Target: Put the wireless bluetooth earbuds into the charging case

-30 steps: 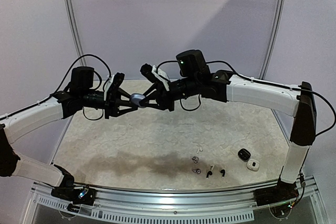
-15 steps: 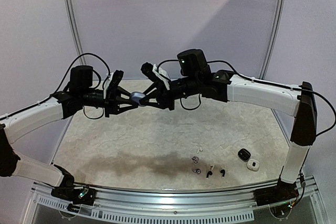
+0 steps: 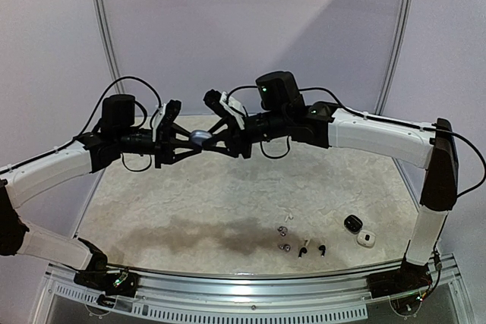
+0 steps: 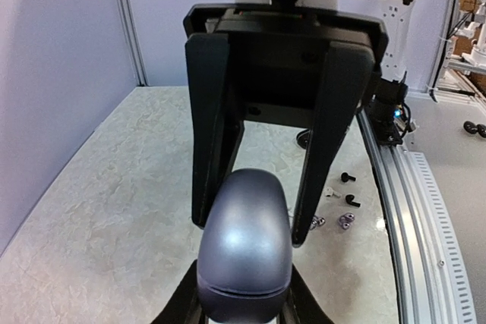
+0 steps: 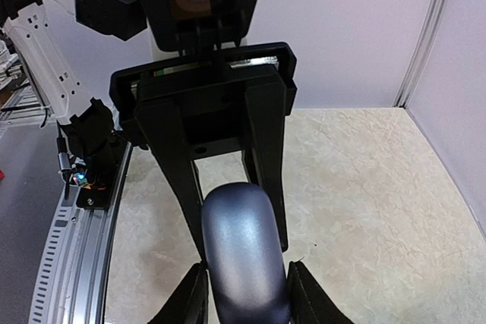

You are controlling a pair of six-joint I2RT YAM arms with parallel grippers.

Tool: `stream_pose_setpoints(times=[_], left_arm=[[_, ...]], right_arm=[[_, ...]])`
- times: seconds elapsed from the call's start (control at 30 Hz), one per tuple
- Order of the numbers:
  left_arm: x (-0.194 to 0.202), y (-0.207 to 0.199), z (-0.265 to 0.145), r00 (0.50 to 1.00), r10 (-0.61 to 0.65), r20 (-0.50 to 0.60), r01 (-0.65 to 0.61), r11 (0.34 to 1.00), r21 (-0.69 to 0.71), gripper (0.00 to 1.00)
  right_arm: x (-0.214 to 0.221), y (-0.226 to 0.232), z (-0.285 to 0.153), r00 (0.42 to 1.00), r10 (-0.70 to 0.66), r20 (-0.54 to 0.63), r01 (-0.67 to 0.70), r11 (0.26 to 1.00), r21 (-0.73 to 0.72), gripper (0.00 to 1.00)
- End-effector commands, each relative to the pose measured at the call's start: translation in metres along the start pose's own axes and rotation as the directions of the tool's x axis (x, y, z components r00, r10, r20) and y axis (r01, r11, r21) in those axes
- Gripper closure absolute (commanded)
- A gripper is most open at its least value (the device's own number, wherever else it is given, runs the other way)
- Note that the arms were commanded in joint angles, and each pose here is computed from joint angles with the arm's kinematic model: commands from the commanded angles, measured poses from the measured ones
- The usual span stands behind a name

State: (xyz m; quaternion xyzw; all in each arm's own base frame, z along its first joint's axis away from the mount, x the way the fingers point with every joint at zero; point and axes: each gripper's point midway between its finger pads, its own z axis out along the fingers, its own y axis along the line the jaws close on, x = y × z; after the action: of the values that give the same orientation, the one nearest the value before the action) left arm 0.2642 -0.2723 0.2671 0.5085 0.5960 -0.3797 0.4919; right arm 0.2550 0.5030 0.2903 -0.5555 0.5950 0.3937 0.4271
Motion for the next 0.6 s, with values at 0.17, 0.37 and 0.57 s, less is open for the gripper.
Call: stream_pose_setpoints(times=[0.17,0.37,0.57], left_arm=[[0.022,0.028,-0.003,0.994,-0.021,-0.103,0.004,0.986,-0.165,1.0],[0.031,0.031,-0.004,0.99,-0.017,-0.138,-0.009,0.983,-0.185,1.0],[0.038,0.037,-0.005,0.985,-0.007,-0.172,-0.031,0.976,-0.214,1.0]], right_arm=[[-0.006,0.018,-0.005,0.999,-0.033,-0.012,0.033,0.999,-0.007,0.63],[-0.004,0.019,-0.011,0.999,-0.038,-0.028,0.038,0.999,0.001,0.62],[-0.003,0.026,-0.011,0.999,-0.042,-0.031,0.042,0.999,-0.012,0.62]])
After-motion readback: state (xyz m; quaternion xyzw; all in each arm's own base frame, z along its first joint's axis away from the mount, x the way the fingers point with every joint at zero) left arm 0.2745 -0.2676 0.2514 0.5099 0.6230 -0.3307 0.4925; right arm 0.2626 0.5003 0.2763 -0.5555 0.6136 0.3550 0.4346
